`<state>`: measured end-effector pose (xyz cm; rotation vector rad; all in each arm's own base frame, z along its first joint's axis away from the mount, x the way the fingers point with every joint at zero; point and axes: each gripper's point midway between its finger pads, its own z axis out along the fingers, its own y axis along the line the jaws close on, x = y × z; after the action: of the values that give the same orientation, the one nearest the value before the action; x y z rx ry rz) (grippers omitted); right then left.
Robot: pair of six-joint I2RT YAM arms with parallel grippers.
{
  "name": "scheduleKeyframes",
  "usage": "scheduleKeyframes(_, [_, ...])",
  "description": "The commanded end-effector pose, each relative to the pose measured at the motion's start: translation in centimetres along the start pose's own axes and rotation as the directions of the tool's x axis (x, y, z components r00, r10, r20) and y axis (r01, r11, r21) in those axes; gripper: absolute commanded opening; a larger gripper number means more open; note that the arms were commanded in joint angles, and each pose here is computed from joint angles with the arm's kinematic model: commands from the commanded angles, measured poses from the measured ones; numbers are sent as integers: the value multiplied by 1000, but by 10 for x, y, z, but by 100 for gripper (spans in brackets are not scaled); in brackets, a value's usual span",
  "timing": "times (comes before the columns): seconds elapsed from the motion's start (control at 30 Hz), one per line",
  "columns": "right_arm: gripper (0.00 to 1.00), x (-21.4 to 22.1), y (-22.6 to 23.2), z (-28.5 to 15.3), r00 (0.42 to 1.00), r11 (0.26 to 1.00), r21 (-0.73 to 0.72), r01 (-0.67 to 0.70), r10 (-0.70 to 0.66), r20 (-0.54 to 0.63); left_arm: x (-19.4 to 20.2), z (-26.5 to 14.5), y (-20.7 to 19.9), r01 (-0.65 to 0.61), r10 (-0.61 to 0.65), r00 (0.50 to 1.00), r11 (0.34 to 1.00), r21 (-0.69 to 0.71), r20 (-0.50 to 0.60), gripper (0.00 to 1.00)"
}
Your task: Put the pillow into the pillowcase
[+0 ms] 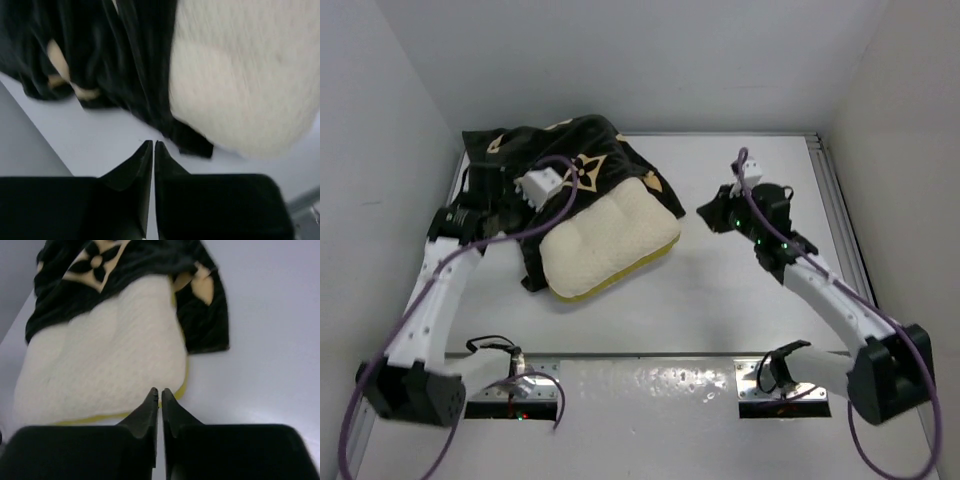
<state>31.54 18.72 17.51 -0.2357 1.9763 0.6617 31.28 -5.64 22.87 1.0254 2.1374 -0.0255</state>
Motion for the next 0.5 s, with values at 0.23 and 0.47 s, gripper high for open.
scheduleKeyframes(0.23, [59, -9, -91, 167, 927, 975, 32, -221, 220, -304, 175, 20, -29, 104, -135, 927, 989, -105, -349, 75])
scheduleKeyframes(0.47, [70, 33, -130, 223, 909, 950, 165, -265, 303, -286, 182, 63, -43, 198, -189, 951, 980, 12, -245, 100])
